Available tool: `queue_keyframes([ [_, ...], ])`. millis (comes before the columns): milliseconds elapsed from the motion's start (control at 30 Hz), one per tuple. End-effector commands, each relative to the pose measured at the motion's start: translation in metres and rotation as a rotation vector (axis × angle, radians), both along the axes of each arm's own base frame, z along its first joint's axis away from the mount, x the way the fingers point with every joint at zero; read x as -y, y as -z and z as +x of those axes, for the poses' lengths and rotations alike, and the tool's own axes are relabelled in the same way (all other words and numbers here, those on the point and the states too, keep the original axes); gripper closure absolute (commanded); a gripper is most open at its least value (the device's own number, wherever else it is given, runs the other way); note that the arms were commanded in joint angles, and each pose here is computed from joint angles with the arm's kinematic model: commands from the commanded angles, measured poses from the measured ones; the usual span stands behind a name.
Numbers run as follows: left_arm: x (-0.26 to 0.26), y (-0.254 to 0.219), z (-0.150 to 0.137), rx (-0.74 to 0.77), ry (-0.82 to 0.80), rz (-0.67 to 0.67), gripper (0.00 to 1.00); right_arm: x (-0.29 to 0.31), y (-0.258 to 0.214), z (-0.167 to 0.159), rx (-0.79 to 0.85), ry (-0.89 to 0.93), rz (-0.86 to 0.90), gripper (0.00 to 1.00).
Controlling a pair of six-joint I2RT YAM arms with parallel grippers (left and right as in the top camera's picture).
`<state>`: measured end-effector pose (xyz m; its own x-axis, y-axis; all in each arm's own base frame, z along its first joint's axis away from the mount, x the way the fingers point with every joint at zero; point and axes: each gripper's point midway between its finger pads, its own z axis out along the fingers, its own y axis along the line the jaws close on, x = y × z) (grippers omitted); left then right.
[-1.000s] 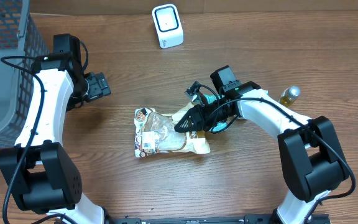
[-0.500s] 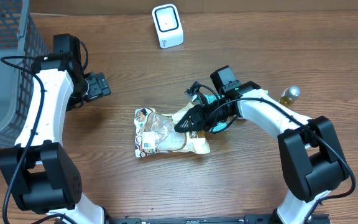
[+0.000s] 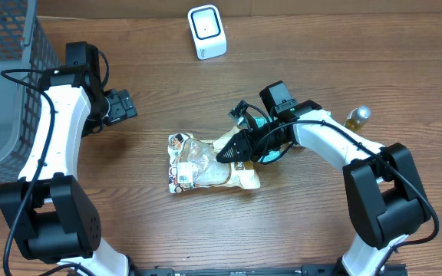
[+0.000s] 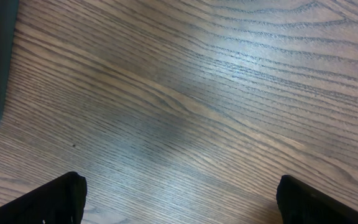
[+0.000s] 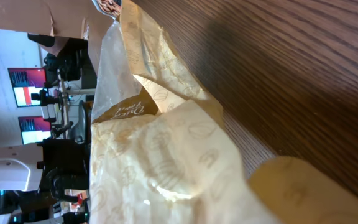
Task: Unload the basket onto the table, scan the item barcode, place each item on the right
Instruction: 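Release the left gripper and pull the pouch right with the right gripper, then lift the pouch to the white scanner with the right gripper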
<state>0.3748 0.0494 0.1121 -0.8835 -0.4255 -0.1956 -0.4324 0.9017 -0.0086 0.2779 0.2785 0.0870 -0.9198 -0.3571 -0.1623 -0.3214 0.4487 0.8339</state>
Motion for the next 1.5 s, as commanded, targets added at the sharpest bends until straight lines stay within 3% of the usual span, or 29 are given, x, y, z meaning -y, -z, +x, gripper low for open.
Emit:
queue_keyframes([
  [0, -0.002, -0.007, 0.005, 0.024, -0.004, 0.014, 0.01, -0.001, -0.008, 0.001, 0.034, -0.006, 0.015, 0.96],
  [200, -0.002, -0.007, 0.005, 0.024, -0.003, 0.014, 0.00, 0.012, 0.013, 0.014, 0.100, 0.031, -0.124, 0.96],
  [467, -0.002, -0.007, 0.005, 0.024, -0.003, 0.014, 0.00, 0.064, 0.055, 0.055, 0.296, 0.145, -0.523, 0.96],
  [800, -0.002, -0.007, 0.005, 0.024, -0.003, 0.014, 0.00, 0.062, 0.054, 0.056, 0.296, 0.150, -0.514, 0.94],
  [933, -0.002, -0.007, 0.005, 0.024, -0.003, 0.014, 0.00, 0.046, 0.043, 0.054, 0.280, 0.133, -0.411, 0.96],
  [1067, -0.002, -0.007, 0.005, 0.024, -0.004, 0.014, 0.00, 0.027, 0.008, 0.073, 0.328, 0.134, -0.310, 0.96],
  [1200, -0.002, -0.007, 0.005, 0.024, -0.003, 0.014, 0.00, 0.012, -0.063, 0.106, 0.469, 0.124, -0.263, 0.97],
  [1467, -0.002, -0.007, 0.005, 0.024, -0.003, 0.014, 0.01, 0.023, -0.210, 0.151, 0.885, 0.175, -0.378, 0.97],
])
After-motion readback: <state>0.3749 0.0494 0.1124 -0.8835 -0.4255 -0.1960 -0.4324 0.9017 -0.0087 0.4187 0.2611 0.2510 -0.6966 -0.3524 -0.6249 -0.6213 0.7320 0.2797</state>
